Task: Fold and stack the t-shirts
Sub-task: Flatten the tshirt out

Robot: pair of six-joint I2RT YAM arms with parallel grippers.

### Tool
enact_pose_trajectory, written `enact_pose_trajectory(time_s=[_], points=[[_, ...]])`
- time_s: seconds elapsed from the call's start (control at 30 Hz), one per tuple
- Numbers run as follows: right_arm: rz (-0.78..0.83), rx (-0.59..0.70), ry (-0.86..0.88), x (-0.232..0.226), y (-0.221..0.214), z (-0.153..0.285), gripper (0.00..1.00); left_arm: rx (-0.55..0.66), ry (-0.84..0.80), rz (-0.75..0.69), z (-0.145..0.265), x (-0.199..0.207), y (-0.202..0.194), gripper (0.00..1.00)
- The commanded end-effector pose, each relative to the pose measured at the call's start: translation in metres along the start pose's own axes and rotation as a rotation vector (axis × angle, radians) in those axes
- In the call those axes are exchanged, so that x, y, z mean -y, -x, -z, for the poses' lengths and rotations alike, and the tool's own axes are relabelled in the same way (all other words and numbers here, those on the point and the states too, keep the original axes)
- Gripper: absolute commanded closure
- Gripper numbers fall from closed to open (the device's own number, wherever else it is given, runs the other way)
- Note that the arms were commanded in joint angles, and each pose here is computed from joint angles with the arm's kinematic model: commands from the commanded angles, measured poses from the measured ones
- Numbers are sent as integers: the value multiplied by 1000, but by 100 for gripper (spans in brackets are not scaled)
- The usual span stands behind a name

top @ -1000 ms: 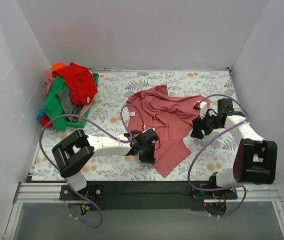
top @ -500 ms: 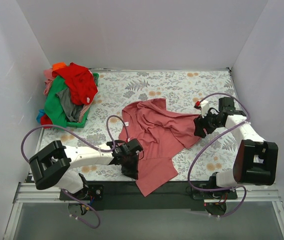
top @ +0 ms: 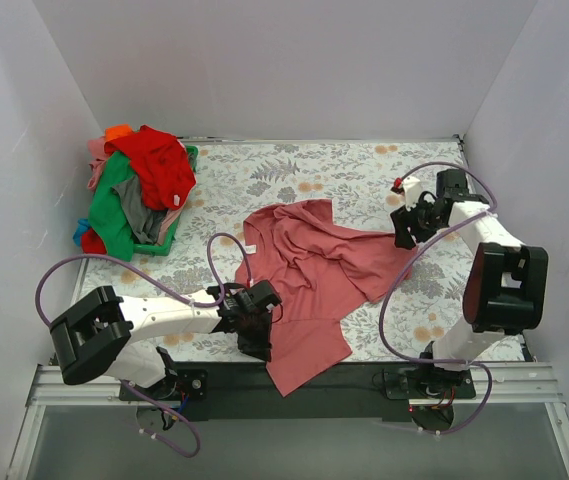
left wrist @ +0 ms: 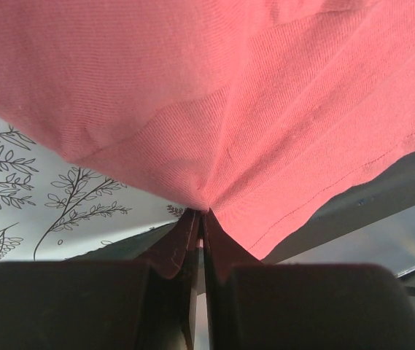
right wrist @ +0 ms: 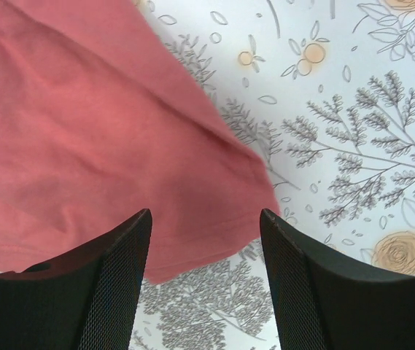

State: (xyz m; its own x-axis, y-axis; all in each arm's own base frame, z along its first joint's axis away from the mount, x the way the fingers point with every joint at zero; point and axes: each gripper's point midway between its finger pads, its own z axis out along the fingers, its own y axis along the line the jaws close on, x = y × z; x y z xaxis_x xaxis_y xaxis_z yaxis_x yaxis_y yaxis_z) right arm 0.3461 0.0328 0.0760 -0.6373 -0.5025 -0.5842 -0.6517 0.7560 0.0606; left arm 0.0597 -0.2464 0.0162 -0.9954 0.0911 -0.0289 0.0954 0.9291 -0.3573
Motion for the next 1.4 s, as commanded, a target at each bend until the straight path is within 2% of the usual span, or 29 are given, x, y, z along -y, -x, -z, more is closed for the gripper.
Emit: enact_pose_trajectory(time_s=[0.0,0.17,0.33,0.57,0.63,0.67,0.7,0.73,0.9,1.03,1.17,1.27,1.3,1.37], points=[[4,6,-43,23,17,-2,33,-8,9,-4,1,-4,-5,100],[-3,10,-8,36,30,-16,34,0,-4,1,1,-3,-4,100],[-42,-8,92,23,26,-31,41,2,-8,2,1,-2,-4,100],[-39,-47,114,19,22,-48,48,-6,-11,2,-1,-2,-5,100],[-42,-63,110,21,22,-53,60,-6,-11,2,-1,-2,-5,100],[-36,-53,101,25,28,-52,77,-4,-10,2,-1,-2,-5,100],[-35,-50,93,27,31,-52,90,-3,-9,4,-1,-2,-5,100],[-41,-44,84,30,35,-50,98,-1,-9,8,-1,-3,-5,100],[0,104,48,24,78,-14,99,4,0,23,-1,-8,-6,100],[79,232,-49,2,107,43,99,14,-3,35,0,-10,-7,100],[185,260,-160,-15,136,70,99,14,-13,38,0,-10,-7,100],[186,289,-369,15,164,108,99,16,-13,42,2,-11,-7,100],[146,266,-489,35,164,122,99,17,-10,43,1,-12,-8,100],[128,304,-598,52,180,149,99,20,-14,54,2,-12,-8,100]])
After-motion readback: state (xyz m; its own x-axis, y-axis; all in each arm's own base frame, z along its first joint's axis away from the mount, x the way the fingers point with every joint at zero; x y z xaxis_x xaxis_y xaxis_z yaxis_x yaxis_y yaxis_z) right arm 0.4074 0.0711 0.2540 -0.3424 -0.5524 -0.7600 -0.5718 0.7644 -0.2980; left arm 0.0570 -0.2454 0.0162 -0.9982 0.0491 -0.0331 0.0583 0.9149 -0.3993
